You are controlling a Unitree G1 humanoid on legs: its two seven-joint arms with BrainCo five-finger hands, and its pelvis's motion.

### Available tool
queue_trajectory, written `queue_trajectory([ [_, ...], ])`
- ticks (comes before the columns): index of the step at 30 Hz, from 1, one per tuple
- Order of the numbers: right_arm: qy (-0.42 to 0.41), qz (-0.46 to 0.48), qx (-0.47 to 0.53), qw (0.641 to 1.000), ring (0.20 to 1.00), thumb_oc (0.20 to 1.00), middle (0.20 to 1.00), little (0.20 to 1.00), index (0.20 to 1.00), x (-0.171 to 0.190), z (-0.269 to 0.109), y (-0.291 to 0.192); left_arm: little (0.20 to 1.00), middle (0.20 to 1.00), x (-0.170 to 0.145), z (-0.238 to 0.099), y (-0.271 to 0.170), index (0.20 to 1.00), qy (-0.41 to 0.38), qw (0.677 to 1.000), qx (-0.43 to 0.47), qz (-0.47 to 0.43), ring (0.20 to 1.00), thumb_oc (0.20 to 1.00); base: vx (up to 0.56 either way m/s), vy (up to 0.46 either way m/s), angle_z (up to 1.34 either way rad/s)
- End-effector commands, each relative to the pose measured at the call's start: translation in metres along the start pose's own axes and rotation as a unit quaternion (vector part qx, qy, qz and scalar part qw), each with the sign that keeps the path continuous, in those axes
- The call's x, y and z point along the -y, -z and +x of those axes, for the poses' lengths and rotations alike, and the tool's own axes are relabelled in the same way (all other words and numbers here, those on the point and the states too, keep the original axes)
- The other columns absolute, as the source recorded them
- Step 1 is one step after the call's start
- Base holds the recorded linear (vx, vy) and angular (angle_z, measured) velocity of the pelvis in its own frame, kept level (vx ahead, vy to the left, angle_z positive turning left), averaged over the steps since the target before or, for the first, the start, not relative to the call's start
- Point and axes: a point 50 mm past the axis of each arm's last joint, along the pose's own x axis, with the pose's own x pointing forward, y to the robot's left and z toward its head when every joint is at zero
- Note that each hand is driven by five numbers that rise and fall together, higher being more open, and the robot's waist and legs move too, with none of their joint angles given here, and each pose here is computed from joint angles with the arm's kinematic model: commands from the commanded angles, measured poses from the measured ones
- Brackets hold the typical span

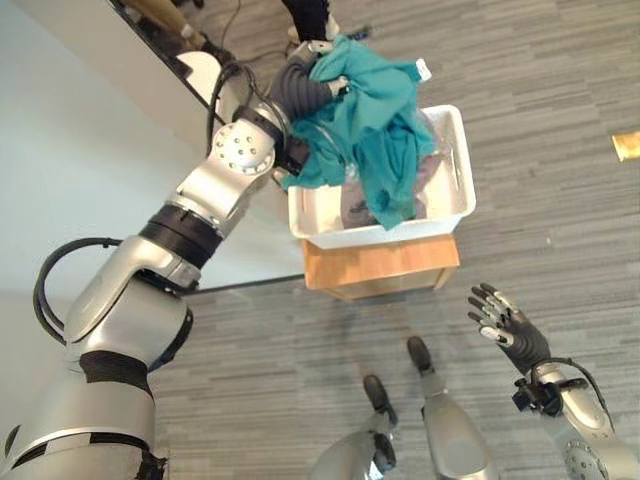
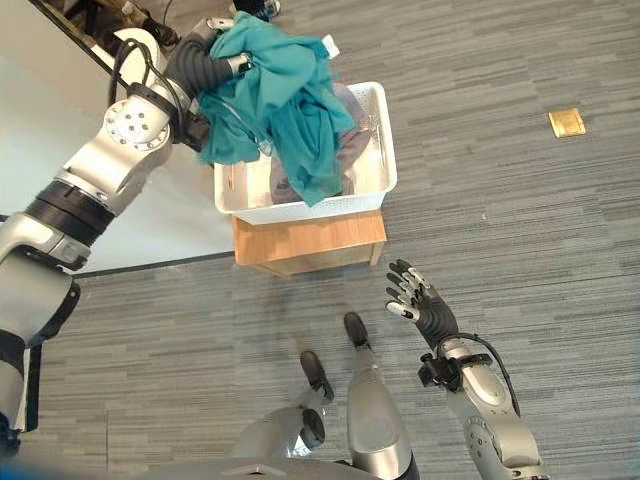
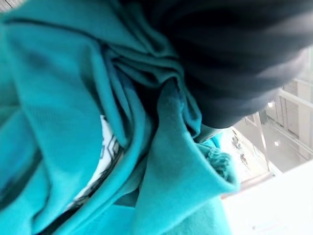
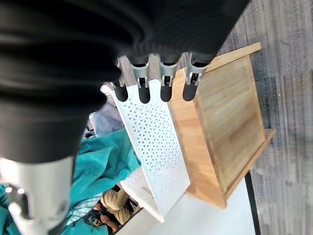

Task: Pick up bed clothes into laundry basket.

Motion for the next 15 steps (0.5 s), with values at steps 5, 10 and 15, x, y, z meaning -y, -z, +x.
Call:
queue_trajectory([
  [5, -0.032, -0.039, 0.045, 0.998, 1.000, 1.000, 1.000, 1.000, 1.000, -0.001, 0.003, -0.020, 0.200, 0.200, -0.051, 0.018, -0.051, 0.200, -0.090, 0.992, 0.060, 0.066, 0.200, 0.200, -0.06, 0.000, -0.01],
  [10, -0.037, -0.040, 0.045, 0.997, 1.000, 1.000, 1.000, 1.000, 1.000, -0.005, 0.003, -0.018, 0.200, 0.200, -0.045, 0.019, -0.040, 0.200, -0.078, 0.992, 0.037, 0.094, 0.200, 0.200, -0.06, 0.006, -0.05],
  [15, -0.034, -0.049, 0.041, 0.997, 1.000, 1.000, 1.000, 1.000, 1.000, -0.007, 0.002, -0.015, 1.000, 1.000, -0.030, 0.018, -0.018, 1.000, -0.032, 0.986, -0.006, 0.163, 1.000, 1.000, -0.05, 0.021, -0.06],
])
